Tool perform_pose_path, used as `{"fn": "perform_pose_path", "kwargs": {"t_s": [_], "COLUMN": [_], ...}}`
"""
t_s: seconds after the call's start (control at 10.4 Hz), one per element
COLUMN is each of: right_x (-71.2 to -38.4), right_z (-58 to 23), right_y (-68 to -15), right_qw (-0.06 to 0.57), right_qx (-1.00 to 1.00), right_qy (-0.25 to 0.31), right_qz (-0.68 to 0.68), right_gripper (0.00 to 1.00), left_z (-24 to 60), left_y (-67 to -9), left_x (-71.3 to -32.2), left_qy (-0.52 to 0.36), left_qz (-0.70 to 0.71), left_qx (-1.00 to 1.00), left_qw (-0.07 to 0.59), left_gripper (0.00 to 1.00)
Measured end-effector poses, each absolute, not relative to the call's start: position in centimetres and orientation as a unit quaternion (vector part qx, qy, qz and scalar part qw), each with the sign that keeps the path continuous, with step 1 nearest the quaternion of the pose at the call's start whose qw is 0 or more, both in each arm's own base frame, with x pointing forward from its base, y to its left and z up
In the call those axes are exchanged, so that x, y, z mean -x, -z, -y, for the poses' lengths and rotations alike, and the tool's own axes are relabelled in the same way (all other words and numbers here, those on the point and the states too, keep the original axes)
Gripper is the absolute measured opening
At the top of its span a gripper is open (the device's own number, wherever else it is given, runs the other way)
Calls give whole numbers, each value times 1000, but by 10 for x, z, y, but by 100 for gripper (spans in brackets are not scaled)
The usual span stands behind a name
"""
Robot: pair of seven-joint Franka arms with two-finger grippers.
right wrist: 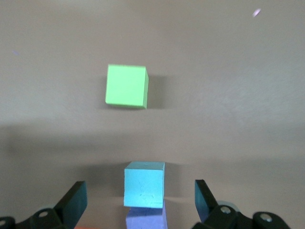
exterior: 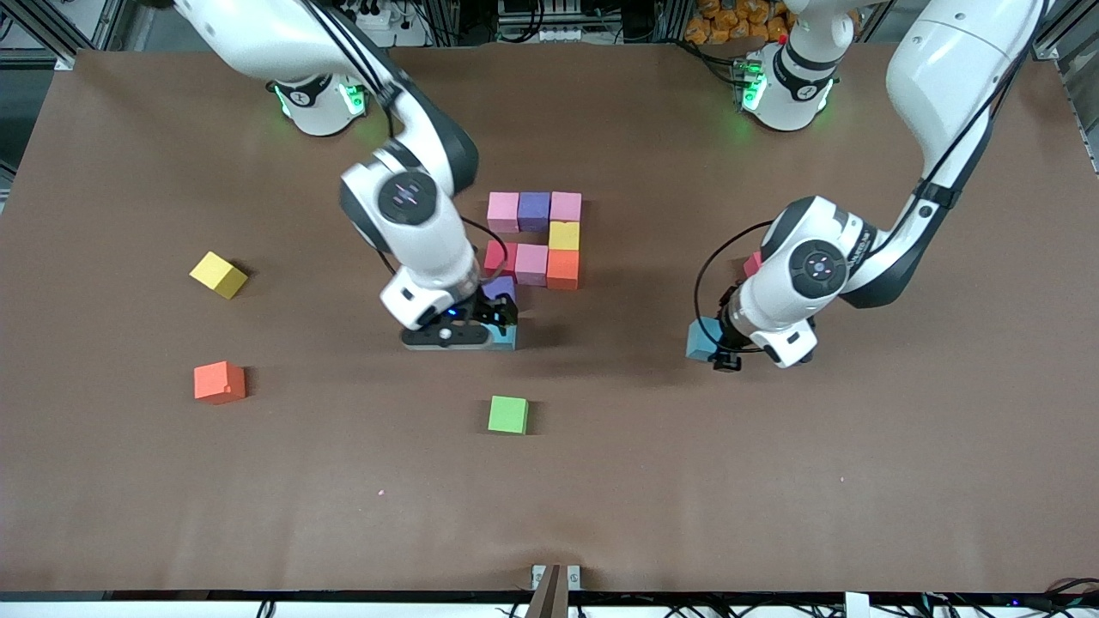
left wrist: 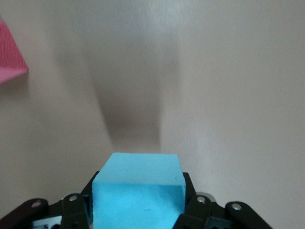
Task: Form number 2 with 11 blocks
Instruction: 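Place the cyan cube below the purple cube with the right gripper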
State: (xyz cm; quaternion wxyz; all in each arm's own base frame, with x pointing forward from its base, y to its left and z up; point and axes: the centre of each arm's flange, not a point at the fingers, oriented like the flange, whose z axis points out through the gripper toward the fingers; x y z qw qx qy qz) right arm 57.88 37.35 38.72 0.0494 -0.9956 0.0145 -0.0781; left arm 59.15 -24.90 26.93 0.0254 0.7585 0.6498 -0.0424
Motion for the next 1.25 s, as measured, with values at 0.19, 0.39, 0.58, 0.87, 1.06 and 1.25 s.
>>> {"fn": "perform_pose_path", "kwargs": {"t_s": [0.19,0.39,0.58,0.87,1.06,1.25], "right_x": [-590,-590,-575,-570,-572,-573], "right_z": [-320,-250,-207,-141,-98,-48], "right_y": [-444,-498,-539,-568,-587,-608], "right_qw": [47,27,1,-23,-36,-37], "right_qx": [995,995,996,996,997,998], "right_qy": [84,98,93,86,65,51], "right_qz": [-2,-22,-12,-24,-10,24], "right_gripper": [100,100,100,100,100,100], "left_z": [285,322,357,407,427,438], "left_y": [-269,-269,-263,-249,-244,-239], "left_x": [-590,-588,-587,-585,-585,-585], "left_qy": [51,60,53,44,39,37], "left_qz": [-657,-657,-660,-672,-677,-677], "left_qx": [-752,-752,-749,-739,-735,-735], "left_qw": [28,21,12,10,11,13], "left_gripper": [69,69,69,68,68,68]}}
